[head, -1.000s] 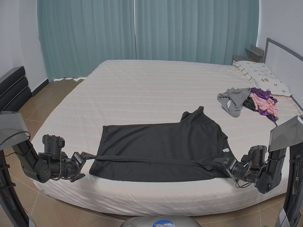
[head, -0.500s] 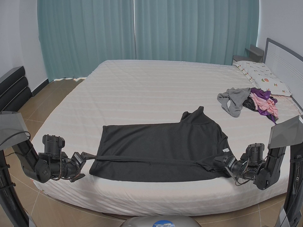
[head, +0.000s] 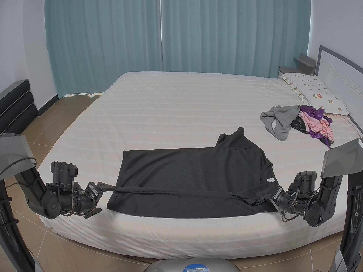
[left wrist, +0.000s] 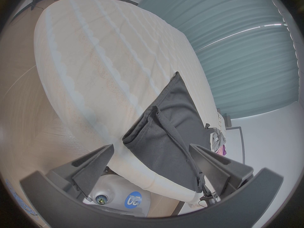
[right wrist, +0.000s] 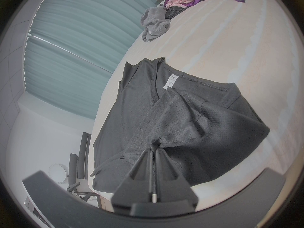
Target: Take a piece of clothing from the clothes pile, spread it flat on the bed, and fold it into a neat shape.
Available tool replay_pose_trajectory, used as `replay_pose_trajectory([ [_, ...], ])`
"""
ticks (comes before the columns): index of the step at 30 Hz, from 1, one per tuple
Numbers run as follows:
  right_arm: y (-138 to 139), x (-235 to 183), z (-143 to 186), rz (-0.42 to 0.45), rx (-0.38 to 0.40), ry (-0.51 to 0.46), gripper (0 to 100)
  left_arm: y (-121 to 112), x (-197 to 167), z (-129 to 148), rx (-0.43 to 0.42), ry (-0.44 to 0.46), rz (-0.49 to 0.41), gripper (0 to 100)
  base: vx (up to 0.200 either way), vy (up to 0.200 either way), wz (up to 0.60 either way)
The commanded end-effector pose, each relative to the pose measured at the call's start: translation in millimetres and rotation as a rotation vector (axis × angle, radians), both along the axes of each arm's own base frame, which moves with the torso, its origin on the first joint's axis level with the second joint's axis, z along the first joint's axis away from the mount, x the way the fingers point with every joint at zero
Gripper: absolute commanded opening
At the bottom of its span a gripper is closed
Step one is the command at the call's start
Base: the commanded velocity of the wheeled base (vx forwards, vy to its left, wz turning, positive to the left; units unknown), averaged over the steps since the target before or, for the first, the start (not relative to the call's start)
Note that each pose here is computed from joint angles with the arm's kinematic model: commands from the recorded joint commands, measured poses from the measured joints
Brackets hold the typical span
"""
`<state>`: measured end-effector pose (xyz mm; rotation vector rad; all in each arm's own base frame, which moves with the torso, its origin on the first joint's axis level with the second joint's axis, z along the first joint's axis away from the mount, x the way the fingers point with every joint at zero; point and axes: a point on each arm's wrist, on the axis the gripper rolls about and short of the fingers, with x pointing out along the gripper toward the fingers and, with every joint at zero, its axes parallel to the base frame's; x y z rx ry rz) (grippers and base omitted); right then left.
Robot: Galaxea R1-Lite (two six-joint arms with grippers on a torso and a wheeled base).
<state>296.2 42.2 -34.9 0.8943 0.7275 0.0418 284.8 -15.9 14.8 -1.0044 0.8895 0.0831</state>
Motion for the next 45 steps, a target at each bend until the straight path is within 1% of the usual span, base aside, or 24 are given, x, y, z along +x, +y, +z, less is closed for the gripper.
replay_pose_trajectory([
  [1,-1,0,1,0.000,0.001,-0.002,0,0,0,0,-0.001,0.000,0.000,100,0.000,0.000,0.00],
  [5,-1,-2,2,0.000,0.003,-0.001,0,0,0,0,-0.001,0.001,0.000,100,0.000,0.000,0.00],
  [12,0,-18,23,0.011,0.009,-0.023,0,0,0,0,0.000,0.001,-0.002,100,0.000,0.000,0.00],
  [19,-1,-30,30,0.015,0.009,-0.017,0,0,0,0,-0.001,0.001,0.000,100,0.000,0.000,0.00],
  [31,4,-38,20,0.035,-0.005,0.036,0,0,0,0,0.001,0.000,-0.002,100,0.000,0.000,0.00],
  [32,4,-38,19,0.036,-0.006,0.037,100,0,0,0,0.001,0.000,-0.002,100,0.000,0.000,0.00],
  [37,7,-50,19,0.068,-0.024,0.067,100,0,0,0,0.001,-0.001,-0.002,100,0.000,0.000,0.00],
  [40,4,-47,25,0.064,-0.039,0.026,100,0,0,0,0.001,-0.001,-0.002,100,0.000,0.000,0.00],
  [45,-9,-42,45,0.015,-0.033,-0.056,100,0,0,0,0.001,-0.001,-0.002,100,0.000,0.000,0.00],
])
